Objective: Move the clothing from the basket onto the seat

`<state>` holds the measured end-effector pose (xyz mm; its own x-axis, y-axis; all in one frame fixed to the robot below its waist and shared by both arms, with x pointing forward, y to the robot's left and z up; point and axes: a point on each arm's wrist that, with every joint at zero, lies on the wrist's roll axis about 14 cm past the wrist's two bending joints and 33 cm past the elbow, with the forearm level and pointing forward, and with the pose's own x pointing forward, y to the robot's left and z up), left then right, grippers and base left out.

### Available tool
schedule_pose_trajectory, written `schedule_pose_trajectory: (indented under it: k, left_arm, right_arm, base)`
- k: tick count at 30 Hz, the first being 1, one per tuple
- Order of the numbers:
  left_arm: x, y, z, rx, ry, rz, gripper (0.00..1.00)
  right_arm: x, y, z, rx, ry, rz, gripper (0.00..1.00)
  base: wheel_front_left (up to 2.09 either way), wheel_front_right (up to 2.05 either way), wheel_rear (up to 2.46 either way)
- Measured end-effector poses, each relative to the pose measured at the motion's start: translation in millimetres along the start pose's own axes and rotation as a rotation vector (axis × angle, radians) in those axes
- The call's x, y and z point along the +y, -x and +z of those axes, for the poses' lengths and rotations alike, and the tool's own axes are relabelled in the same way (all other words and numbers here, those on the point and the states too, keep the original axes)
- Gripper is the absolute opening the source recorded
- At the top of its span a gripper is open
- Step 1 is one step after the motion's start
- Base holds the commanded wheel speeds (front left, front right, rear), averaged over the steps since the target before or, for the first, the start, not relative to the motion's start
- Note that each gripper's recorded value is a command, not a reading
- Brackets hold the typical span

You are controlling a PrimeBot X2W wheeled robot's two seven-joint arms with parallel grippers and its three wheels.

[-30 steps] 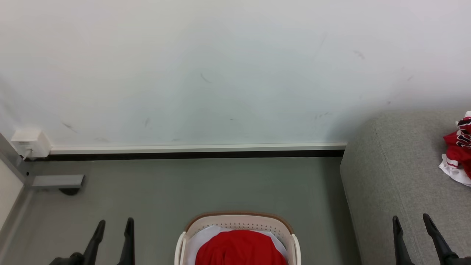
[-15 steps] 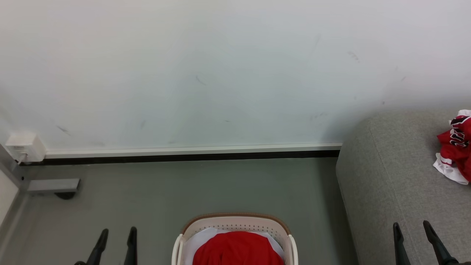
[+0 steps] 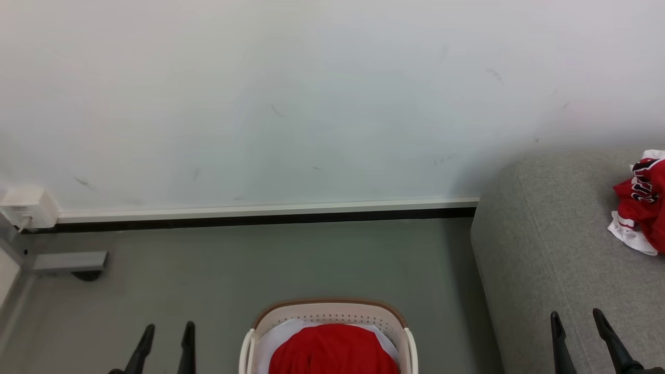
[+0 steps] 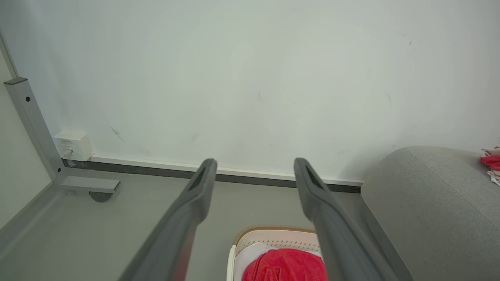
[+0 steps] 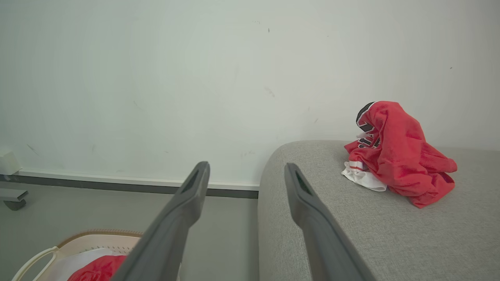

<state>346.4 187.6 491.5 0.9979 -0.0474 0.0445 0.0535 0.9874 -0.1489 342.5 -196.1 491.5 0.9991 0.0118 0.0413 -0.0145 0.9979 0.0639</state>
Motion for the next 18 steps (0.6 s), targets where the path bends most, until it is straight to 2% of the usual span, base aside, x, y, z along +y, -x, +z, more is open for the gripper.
schedule_pose_trajectory:
  k: [8, 18]
  left_arm:
    - [-20, -12, -8, 0.024, 0.001, -0.066, 1.00]
    - [-60, -38, -42, 0.135, -0.030, -0.226, 1.00]
  right_arm:
    - [-8, -2, 8, -0.025, 0.001, -0.024, 1.00]
    - [-23, 1, 25, -0.074, 0.012, -0.074, 1.00]
  base:
    - [0.00, 0.00, 0.00]
    - [0.00, 0.00, 0.00]
